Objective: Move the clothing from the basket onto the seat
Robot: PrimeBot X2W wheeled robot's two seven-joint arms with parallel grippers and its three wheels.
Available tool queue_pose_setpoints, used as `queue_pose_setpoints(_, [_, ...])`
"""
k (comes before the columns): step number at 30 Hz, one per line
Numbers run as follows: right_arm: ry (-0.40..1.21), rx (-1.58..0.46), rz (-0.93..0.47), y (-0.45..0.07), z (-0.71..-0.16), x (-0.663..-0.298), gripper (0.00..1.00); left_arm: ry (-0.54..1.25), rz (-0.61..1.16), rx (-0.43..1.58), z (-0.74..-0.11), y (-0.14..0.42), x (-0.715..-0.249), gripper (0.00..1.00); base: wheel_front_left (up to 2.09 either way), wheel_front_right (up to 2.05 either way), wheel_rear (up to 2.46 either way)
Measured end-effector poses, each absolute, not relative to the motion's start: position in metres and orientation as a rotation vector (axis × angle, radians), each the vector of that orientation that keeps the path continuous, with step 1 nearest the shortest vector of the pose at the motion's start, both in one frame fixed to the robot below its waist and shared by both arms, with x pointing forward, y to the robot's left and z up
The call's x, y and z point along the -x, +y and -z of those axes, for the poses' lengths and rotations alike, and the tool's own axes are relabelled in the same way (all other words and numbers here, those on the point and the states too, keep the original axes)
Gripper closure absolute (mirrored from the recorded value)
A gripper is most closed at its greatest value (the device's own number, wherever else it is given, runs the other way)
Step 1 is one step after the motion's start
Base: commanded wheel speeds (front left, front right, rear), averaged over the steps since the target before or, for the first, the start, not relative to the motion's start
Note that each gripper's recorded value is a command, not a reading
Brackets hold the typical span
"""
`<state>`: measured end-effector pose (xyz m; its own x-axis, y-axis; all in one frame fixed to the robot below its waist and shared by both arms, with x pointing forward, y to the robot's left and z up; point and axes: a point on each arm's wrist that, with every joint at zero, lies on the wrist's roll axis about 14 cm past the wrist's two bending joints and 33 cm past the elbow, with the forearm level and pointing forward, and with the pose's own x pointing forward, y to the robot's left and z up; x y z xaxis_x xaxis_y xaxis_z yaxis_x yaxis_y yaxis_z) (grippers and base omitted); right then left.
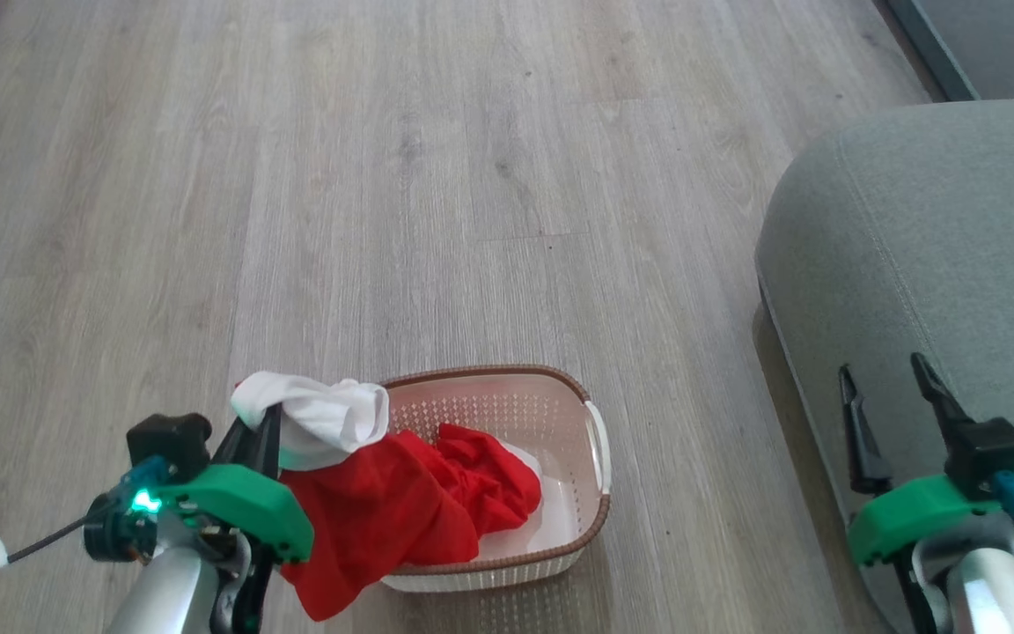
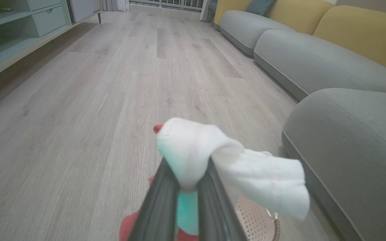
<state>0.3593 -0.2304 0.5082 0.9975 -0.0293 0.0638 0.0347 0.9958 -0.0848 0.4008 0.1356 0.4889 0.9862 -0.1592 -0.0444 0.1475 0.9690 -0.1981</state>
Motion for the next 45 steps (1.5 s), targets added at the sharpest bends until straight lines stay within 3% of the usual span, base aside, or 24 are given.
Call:
queue_pose_setpoints(6, [-0.052,0.138,-0.089,-0.197,-0.504,-0.365,0.0,0.057,0.197,0.206,-0.492,0.128,-0.399,1.0,0.0,0.0,0.0])
queue_pose_setpoints(11, [-0.053,0.208,-0.471,-0.085,-0.498,-0.362,0.0,0.038,0.328,0.195,-0.51,0.096,-0.399,1.0,0.0,0.0,0.0])
queue_pose_setpoints(18, [-0.12,0.298,-0.74,-0.018,-0.519,-0.371,0.0,-0.021,0.495,0.165,-0.544,0.047,-0.396,1.0,0.0,0.0,0.0])
queue_pose_setpoints(33, [-0.07,0.315,-0.913,0.023,-0.508,-0.366,0.0,0.008,0.719,0.166,-0.545,-0.011,-0.359,1.0,0.0,0.0,0.0])
queue_pose_setpoints(36, [-0.037,0.293,-0.908,0.021,-0.502,-0.365,0.84,0.017,0.74,0.166,-0.543,-0.014,-0.356,1.0,0.0,0.0,0.0])
queue_pose_setpoints(37, [-0.028,0.288,-0.906,0.02,-0.5,-0.365,1.0,0.021,0.745,0.169,-0.543,-0.015,-0.355,1.0,0.0,0.0,0.0])
queue_pose_setpoints(44, [0.002,0.265,-0.881,0.011,-0.496,-0.367,1.0,0.029,0.773,0.193,-0.541,-0.018,-0.351,1.0,0.0,0.0,0.0])
queue_pose_setpoints(45, [0.0,0.264,-0.876,0.01,-0.497,-0.368,1.0,0.023,0.774,0.196,-0.542,-0.019,-0.352,0.81,0.0,0.0,0.0])
